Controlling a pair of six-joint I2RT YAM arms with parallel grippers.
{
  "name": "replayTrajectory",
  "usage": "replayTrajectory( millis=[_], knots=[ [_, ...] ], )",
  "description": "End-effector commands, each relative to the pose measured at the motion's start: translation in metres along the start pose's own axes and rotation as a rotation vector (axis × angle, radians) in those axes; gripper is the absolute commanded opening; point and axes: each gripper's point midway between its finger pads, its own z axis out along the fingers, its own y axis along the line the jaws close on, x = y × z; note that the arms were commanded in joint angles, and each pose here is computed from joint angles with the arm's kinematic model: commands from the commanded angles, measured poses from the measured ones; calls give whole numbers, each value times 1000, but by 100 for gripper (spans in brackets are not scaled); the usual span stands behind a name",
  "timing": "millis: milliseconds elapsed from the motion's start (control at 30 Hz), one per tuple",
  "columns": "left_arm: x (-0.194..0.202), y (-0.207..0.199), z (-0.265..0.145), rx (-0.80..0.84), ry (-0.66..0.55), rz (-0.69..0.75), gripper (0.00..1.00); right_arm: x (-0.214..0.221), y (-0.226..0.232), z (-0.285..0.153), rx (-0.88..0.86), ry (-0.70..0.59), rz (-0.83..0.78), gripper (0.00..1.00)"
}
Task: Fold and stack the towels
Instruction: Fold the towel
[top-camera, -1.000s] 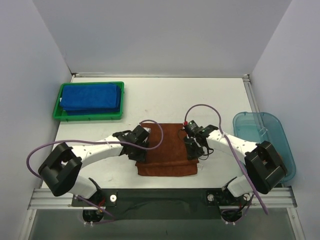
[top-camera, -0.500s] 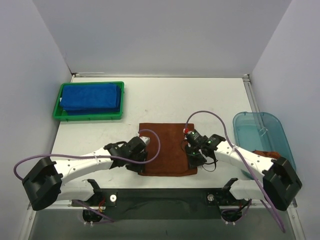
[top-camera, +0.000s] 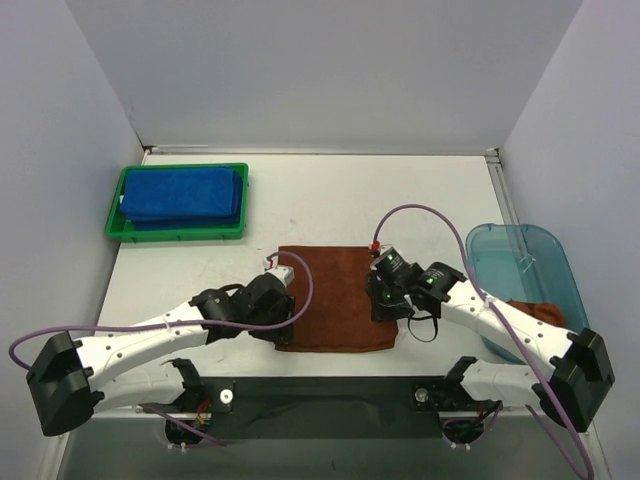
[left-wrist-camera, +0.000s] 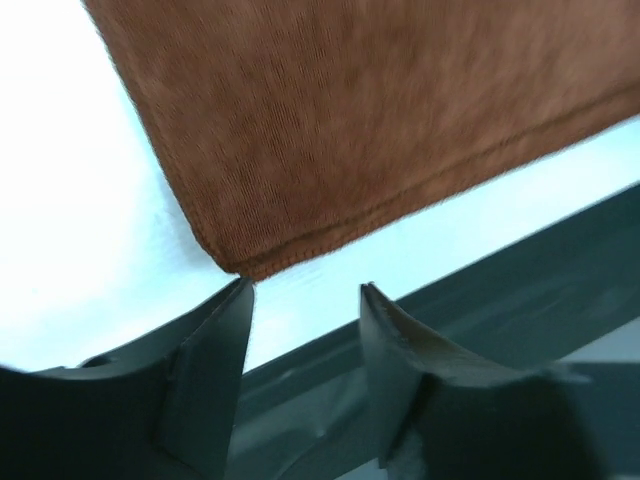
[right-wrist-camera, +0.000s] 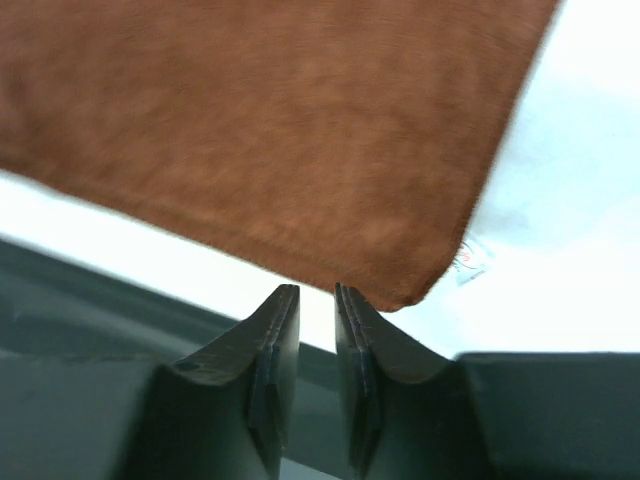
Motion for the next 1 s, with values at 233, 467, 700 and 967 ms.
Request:
replayTrajectory(
  millis=[233, 467, 700, 967],
  knots=[
    [-14, 38, -2, -120, -141, -212, 70, 33, -61, 18, 139, 21, 315, 45],
    [-51, 31, 0, -85, -232, -228, 56, -5, -47, 16, 49, -104, 305, 25],
    [-158, 34, 11, -58, -368, -252, 53, -89, -43, 25, 26, -234, 320, 25],
    [-223, 54, 70, -83, -311, -249, 52, -154, -64, 72, 3, -223, 427, 26]
  ],
)
